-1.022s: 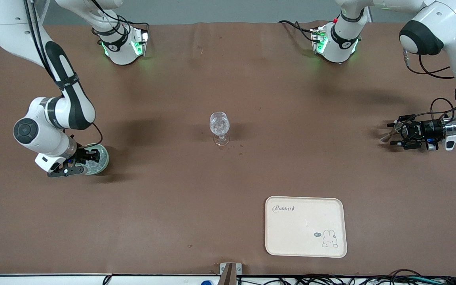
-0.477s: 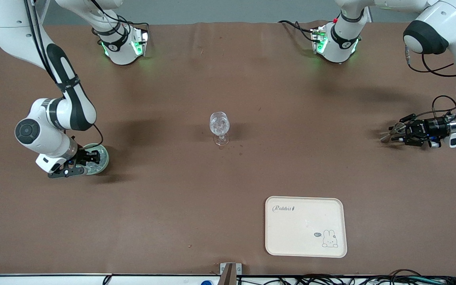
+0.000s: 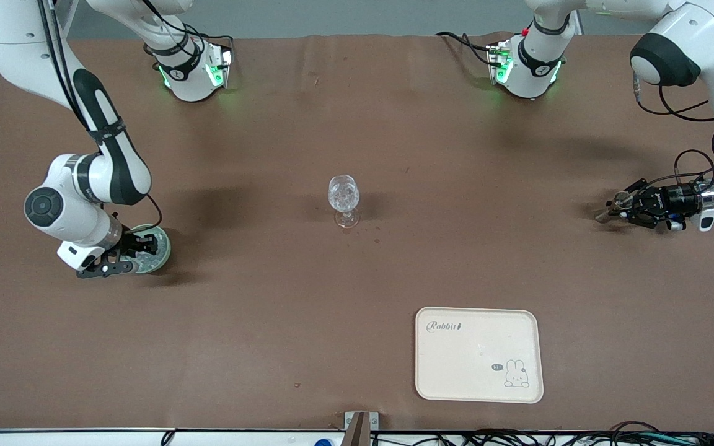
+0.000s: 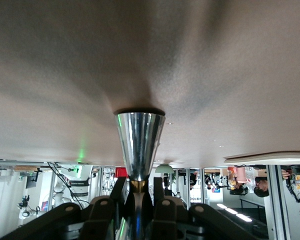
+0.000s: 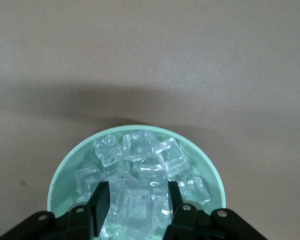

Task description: Pour wine and add ice with both arms

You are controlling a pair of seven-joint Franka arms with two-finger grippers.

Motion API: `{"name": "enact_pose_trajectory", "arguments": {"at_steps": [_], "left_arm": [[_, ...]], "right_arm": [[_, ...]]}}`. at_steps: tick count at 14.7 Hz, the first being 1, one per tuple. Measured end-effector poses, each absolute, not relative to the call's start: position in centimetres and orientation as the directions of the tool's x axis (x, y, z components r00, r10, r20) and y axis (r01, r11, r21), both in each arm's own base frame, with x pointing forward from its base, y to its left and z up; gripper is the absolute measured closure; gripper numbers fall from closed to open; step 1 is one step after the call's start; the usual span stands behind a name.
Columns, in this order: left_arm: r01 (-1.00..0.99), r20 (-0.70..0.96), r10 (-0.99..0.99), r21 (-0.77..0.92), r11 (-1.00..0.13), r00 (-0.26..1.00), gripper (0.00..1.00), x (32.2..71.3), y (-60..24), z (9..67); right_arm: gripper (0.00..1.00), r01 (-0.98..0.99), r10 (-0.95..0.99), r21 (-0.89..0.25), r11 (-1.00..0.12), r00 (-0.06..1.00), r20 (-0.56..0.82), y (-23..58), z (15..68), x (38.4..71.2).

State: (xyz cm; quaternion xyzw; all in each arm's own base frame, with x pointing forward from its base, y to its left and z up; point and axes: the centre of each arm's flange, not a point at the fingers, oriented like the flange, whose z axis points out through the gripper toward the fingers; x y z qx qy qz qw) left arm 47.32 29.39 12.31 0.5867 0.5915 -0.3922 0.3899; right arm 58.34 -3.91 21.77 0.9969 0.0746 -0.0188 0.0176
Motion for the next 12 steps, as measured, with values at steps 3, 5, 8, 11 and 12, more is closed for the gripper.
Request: {"name": "enact_pose_trajectory", "arguments": {"at_steps": [3,5,8,11,12], "left_arm": [[1.000,-0.938,0.348,0.017,-0.001,0.016,0.74,48.2,29.0,14.0],[0.999,-0.950,0.307,0.051,-0.008,0.051,0.74,49.2,28.3,15.8],[0.997,-0.964,0.255,0.070,-0.043,0.079,0.74,51.9,25.1,18.8],[0.992,-0.976,0.197,0.076,-0.102,0.095,0.74,54.8,19.9,21.7],[0.991,-0.979,0.180,0.072,-0.117,0.092,0.74,55.3,18.4,22.6]], "right_arm": [[0.47,0.149,0.148,0.032,-0.988,0.988,-0.042,-3.9,21.8,58.3],[0.54,0.150,0.148,0.032,-0.988,0.988,-0.041,-3.9,21.8,58.3],[0.77,0.149,0.148,0.034,-0.988,0.988,-0.031,-3.9,22.2,58.7],[0.77,0.149,0.148,0.034,-0.988,0.988,-0.031,-3.9,22.5,58.9],[0.77,0.149,0.148,0.033,-0.988,0.988,-0.035,-3.9,22.6,58.9]]}}
